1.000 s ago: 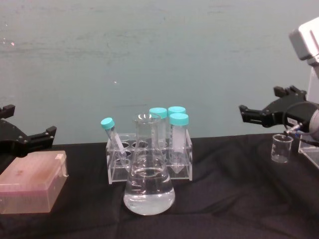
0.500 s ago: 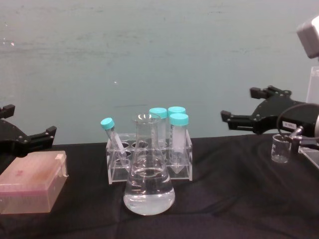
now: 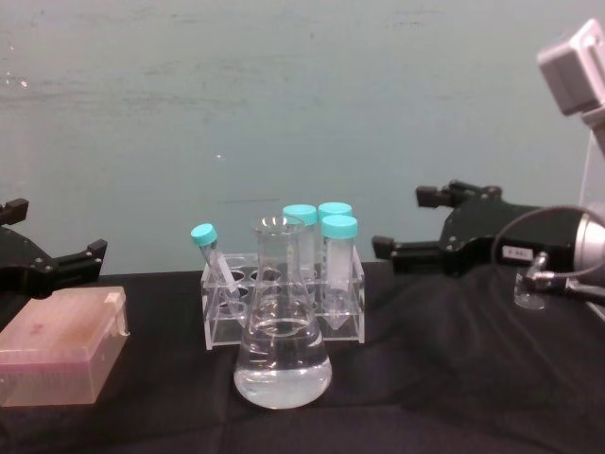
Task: Place the experimental apparatus aside using one hand.
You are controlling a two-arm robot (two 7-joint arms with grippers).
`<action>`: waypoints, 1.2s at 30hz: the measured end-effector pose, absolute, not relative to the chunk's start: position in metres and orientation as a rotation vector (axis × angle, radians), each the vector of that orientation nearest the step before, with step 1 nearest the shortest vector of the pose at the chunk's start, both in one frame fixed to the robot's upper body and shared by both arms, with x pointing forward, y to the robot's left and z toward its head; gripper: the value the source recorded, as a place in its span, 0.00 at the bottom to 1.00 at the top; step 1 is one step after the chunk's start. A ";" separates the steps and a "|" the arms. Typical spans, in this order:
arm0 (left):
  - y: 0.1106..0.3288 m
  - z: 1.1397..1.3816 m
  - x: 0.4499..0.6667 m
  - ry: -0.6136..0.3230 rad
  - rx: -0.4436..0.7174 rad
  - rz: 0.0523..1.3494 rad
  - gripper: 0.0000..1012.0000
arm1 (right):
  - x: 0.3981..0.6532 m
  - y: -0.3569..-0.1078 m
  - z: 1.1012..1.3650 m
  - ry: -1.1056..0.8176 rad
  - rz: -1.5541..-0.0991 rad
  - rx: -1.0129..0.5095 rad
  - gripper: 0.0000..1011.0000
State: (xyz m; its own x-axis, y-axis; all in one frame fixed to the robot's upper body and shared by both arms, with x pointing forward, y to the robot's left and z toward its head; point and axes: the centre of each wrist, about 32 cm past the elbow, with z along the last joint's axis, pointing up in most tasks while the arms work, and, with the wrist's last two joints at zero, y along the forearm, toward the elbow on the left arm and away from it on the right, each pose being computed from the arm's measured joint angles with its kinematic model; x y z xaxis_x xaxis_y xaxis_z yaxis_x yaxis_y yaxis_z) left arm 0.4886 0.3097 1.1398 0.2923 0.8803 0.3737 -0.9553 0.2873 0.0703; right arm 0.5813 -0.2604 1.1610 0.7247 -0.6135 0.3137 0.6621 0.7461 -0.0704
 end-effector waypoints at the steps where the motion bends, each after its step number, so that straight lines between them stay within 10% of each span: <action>1: 0.310 1.140 0.489 -0.285 0.304 1.248 0.99 | 0.583 -0.259 1.160 -0.268 -0.689 -0.183 0.99; 36: 0.310 1.140 0.489 -0.285 0.304 1.248 0.99 | 0.595 -0.229 1.158 -0.287 -0.504 -0.148 0.99</action>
State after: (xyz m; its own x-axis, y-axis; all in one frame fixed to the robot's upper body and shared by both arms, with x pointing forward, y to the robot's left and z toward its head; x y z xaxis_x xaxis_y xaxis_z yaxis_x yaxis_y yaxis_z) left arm 0.4886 0.3097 1.1398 0.2923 0.8803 0.3737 -0.9552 0.2873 0.0703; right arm 0.5949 -0.2293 1.1584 0.8368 -0.4535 0.3066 0.4949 0.8662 -0.0695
